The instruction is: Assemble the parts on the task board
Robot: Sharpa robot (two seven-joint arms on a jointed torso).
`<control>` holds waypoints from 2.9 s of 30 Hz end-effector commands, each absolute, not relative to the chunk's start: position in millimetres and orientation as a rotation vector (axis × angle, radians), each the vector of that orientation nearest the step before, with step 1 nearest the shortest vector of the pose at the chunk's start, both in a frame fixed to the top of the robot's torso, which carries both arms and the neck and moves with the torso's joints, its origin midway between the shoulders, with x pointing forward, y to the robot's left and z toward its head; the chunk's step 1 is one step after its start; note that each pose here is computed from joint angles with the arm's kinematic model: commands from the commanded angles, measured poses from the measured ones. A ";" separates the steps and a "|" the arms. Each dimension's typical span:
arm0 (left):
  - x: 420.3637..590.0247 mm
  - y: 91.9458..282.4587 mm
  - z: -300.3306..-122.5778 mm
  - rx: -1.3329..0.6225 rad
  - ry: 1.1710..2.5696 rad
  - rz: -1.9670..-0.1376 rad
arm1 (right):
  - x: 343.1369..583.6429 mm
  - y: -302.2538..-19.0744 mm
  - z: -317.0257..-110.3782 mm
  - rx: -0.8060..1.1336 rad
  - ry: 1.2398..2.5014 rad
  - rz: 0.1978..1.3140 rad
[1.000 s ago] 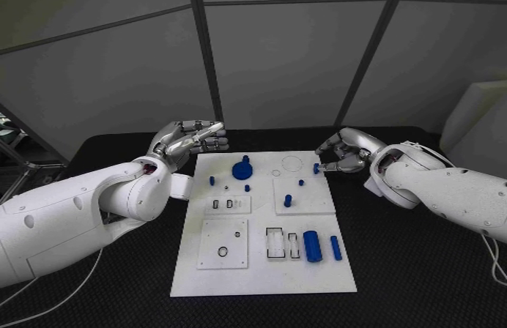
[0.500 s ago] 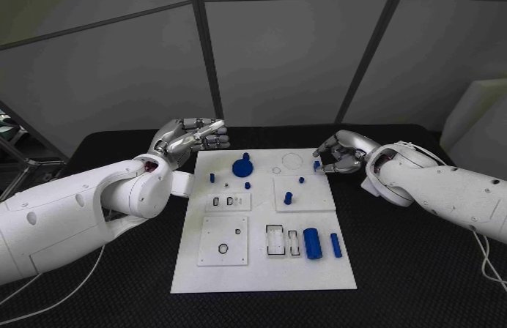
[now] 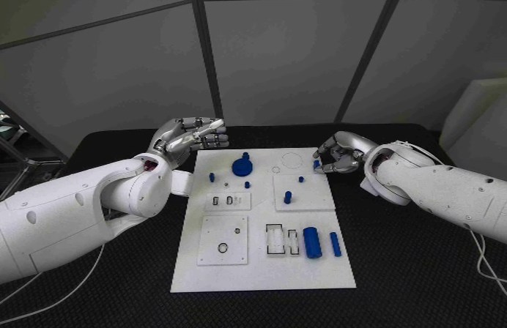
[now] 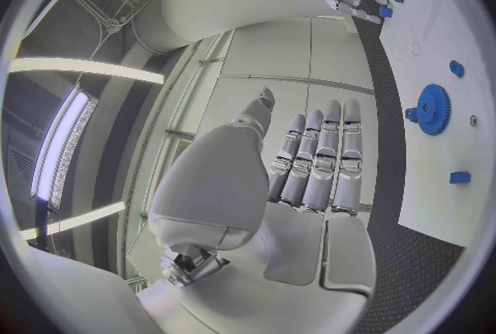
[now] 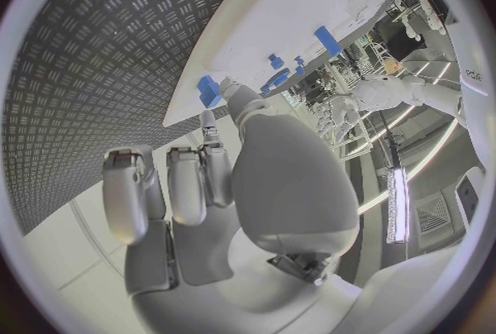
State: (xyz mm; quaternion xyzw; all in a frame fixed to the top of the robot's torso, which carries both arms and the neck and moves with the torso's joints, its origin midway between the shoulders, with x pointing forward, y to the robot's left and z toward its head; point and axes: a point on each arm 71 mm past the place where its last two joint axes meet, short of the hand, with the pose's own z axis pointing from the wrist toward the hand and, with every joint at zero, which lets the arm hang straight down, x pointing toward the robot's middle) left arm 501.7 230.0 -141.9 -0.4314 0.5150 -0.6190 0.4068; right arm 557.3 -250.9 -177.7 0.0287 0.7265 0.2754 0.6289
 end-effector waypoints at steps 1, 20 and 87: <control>501.7 228.6 -140.5 -1.076 1.299 -1.573 | 558.2 -249.4 -178.4 0.061 1.684 0.619; 501.9 228.9 -140.7 -1.077 1.299 -1.571 | 561.2 -247.2 -181.6 0.073 1.709 0.600; 507.9 228.0 -143.2 -1.084 1.294 -1.558 | 486.6 -40.6 -177.4 -0.128 1.683 0.759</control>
